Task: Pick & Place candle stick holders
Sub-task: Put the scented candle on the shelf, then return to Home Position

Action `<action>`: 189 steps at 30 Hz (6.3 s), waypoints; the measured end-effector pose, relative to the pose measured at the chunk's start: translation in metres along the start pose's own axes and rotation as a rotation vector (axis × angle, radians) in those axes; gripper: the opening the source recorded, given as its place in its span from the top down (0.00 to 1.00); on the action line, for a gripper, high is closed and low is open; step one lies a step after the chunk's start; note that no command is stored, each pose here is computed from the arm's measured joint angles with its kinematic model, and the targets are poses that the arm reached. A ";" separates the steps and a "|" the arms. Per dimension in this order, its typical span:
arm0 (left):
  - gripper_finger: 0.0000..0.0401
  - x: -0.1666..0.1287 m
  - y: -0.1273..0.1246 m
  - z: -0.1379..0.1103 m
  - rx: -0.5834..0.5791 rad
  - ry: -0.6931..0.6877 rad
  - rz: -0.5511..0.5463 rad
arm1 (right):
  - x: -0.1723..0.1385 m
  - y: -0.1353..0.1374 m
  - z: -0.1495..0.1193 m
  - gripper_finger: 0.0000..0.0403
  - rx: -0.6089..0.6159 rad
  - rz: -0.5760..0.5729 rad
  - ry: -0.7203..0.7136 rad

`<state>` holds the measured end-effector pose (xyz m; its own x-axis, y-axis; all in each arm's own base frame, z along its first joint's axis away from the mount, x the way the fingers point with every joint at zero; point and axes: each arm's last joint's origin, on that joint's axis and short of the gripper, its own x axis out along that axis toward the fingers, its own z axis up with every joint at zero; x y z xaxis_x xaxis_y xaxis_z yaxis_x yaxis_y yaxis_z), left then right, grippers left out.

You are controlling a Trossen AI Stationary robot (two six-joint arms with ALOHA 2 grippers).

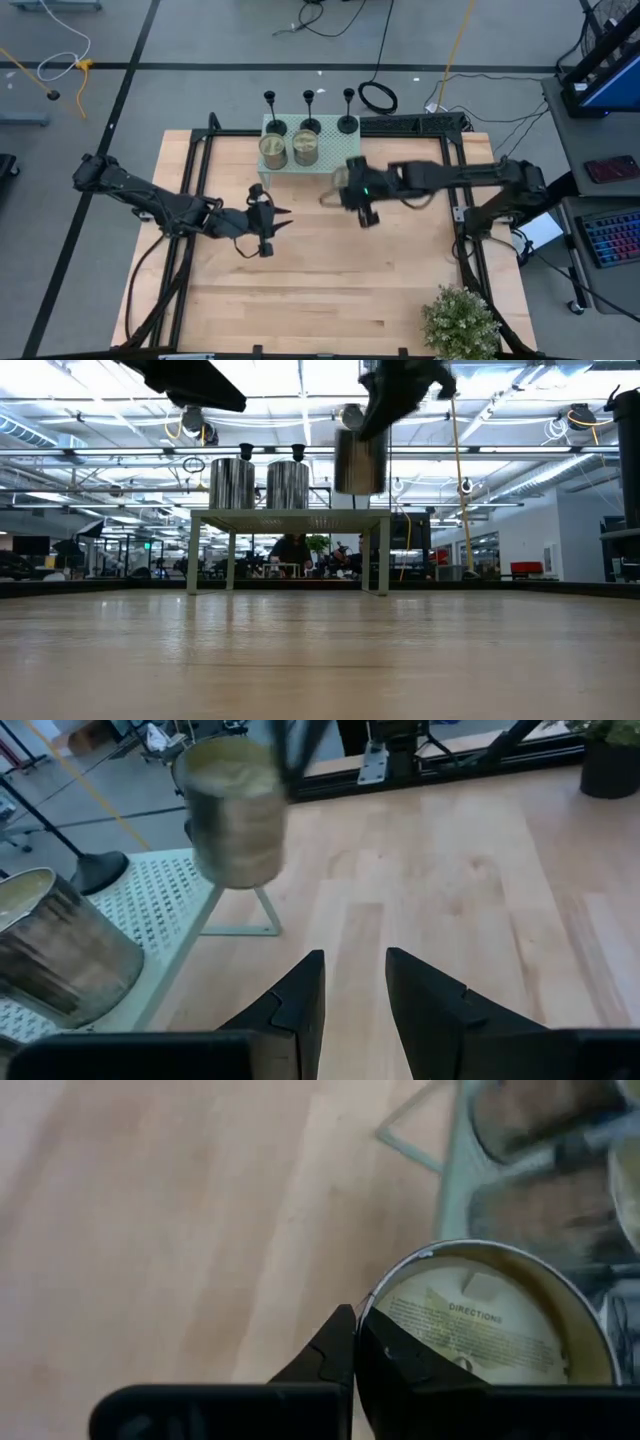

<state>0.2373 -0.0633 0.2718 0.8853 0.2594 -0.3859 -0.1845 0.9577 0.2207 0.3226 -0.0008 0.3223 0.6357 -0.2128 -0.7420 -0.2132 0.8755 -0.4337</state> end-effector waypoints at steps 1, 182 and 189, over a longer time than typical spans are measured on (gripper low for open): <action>0.71 0.001 0.001 0.000 0.000 0.004 0.003 | 0.002 -0.009 -0.003 0.99 0.009 -0.009 0.003; 0.92 -0.071 0.042 -0.153 0.006 -0.403 0.078 | -0.023 0.095 -0.253 1.00 0.511 -0.063 -0.871; 0.92 -0.071 0.042 -0.153 0.006 -0.403 0.078 | -0.023 0.095 -0.253 1.00 0.511 -0.063 -0.872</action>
<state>0.1016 -0.0230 0.1716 0.9654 0.2602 0.0140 -0.2558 0.9362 0.2411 0.0995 -0.0227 0.1691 0.9986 -0.0530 -0.0047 0.0528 0.9979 -0.0368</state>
